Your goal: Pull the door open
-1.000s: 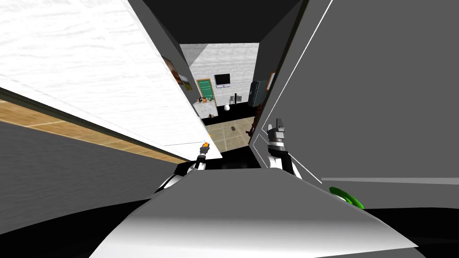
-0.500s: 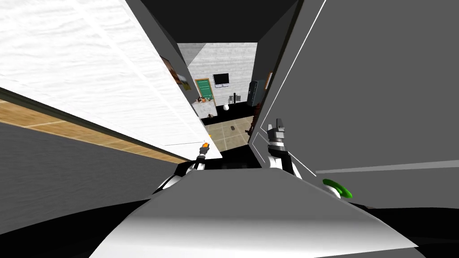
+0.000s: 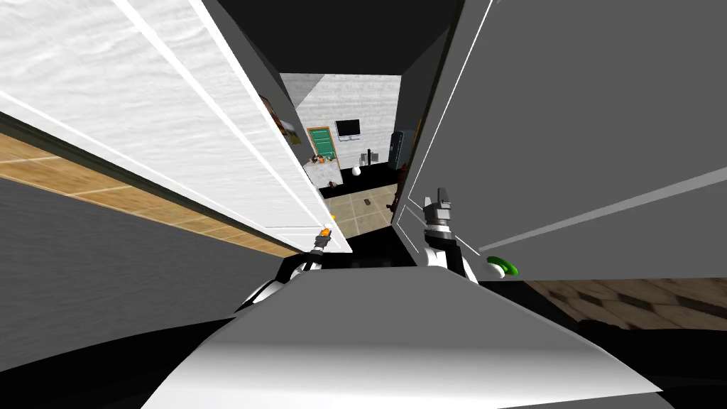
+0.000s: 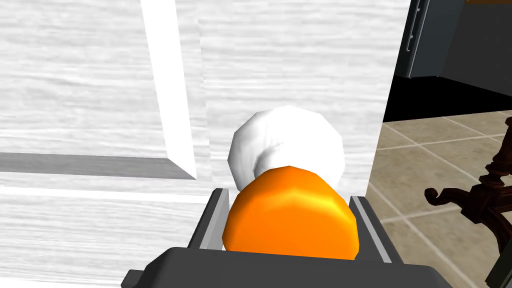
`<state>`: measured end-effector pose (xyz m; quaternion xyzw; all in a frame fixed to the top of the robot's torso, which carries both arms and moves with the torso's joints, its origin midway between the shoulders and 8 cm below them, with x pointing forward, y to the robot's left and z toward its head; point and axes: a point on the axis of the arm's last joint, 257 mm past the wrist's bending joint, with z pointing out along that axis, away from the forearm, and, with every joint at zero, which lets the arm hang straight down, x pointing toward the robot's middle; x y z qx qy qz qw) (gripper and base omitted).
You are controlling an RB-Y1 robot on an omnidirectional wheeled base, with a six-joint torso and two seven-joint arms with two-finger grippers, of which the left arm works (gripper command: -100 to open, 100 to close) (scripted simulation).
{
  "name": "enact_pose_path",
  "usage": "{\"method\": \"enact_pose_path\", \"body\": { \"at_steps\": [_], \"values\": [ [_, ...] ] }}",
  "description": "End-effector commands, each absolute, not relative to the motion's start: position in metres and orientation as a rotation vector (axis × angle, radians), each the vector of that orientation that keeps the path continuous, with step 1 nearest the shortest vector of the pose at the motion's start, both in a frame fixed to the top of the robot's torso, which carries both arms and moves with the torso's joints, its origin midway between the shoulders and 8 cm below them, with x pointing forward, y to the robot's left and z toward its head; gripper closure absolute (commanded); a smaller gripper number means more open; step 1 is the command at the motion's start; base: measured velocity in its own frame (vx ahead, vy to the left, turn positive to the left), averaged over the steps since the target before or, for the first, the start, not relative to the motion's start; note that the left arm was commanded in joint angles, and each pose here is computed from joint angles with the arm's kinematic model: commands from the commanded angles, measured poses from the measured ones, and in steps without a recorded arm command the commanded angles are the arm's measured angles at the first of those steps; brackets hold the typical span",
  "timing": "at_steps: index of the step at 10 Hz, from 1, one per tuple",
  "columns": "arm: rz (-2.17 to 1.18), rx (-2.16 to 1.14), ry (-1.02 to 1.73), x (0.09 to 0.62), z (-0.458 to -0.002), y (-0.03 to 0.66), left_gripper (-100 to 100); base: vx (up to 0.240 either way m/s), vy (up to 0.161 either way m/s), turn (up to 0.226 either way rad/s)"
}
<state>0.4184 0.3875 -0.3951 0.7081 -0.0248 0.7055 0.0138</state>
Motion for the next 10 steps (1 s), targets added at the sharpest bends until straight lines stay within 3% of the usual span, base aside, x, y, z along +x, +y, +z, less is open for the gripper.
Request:
{"method": "enact_pose_path", "body": {
  "at_steps": [1, 4, 10],
  "values": [
    [2.183, 2.177, -0.103, 0.412, -0.392, 0.387, 100, -0.171, 0.054, -0.086],
    [2.165, 2.167, -0.122, 0.407, -0.392, 0.385, 100, -0.164, 0.070, -0.056],
    [2.135, 2.137, -0.181, 0.371, -0.393, 0.392, 100, -0.152, 0.073, -0.131]
  ]
}}
